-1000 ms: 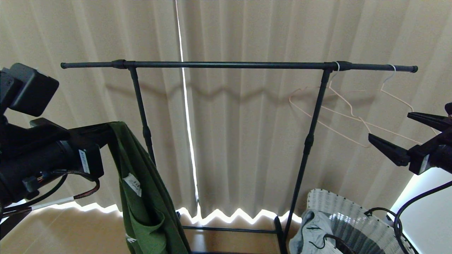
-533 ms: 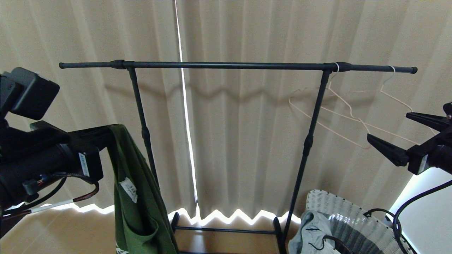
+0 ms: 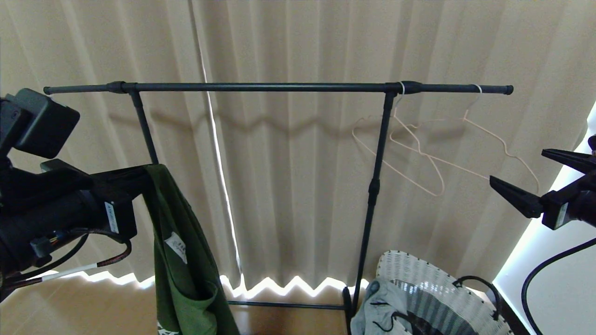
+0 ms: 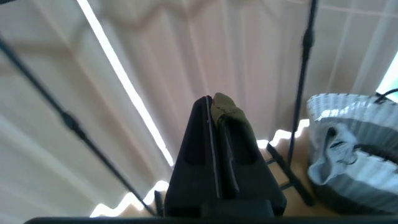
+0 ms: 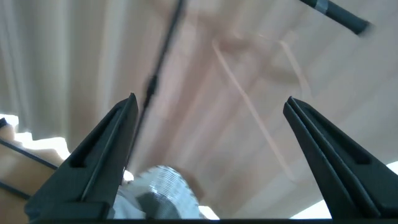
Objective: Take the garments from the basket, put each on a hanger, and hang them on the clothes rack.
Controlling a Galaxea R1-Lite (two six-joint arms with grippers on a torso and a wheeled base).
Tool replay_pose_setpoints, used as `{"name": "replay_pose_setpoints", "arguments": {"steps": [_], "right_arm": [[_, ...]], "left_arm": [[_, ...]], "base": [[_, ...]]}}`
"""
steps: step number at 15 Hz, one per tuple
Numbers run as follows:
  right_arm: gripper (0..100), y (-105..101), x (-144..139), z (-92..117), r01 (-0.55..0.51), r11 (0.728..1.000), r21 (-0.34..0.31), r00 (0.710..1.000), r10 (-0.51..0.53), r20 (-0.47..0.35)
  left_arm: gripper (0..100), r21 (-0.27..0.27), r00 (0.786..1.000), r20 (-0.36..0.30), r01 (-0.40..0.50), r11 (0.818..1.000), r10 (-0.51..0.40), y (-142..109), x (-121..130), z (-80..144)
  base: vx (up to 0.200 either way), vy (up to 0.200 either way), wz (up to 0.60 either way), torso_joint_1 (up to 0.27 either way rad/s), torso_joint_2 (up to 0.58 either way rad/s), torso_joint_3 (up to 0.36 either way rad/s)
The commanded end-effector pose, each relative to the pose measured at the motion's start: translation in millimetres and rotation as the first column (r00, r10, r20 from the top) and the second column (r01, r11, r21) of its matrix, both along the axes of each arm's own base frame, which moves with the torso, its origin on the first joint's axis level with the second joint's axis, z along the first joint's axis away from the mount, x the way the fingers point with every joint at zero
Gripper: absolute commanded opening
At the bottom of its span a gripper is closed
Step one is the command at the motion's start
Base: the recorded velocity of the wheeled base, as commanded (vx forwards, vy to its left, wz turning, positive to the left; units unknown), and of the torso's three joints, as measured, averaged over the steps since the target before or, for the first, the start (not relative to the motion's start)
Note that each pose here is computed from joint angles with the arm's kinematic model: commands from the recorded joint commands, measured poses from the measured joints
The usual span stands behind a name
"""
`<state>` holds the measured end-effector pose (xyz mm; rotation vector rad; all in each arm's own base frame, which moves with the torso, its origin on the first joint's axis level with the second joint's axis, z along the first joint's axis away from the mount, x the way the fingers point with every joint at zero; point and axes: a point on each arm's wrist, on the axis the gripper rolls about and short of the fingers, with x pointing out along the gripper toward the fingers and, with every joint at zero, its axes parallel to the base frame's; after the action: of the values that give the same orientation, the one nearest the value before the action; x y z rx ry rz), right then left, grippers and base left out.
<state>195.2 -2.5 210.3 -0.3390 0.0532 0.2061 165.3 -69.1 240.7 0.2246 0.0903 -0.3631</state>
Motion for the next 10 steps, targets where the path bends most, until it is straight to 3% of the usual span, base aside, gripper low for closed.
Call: {"name": "replay_pose_setpoints", "arguments": {"steps": [1, 5, 10], "right_arm": [[100, -2, 0, 0, 0.009, 1.0, 0.0, 1.0, -0.009, 0.0], [100, -5, 2, -2, 0.022, 1.0, 0.0, 1.0, -0.022, -0.009], [100, -16, 8, -5, 0.072, 0.997, 0.002, 0.997, -0.071, -0.026]], "left_arm": [[0, 0.001, 1.0, -0.004, -0.001, 1.0, 0.001, 0, 1, -1], [0, 0.003, 1.0, -0.004, -0.001, 1.0, 0.001, 0, 1, -1], [0, 0.013, 1.0, -0.024, -0.002, 1.0, 0.002, 0, 0, -8]], "base": [[0.0, -0.2, 0.0, 0.002, 0.0, 0.012], [0.0, -0.2, 0.0, 0.004, 0.0, 0.002], [0.0, 0.0, 0.0, 0.0, 0.0, 0.0]]}}
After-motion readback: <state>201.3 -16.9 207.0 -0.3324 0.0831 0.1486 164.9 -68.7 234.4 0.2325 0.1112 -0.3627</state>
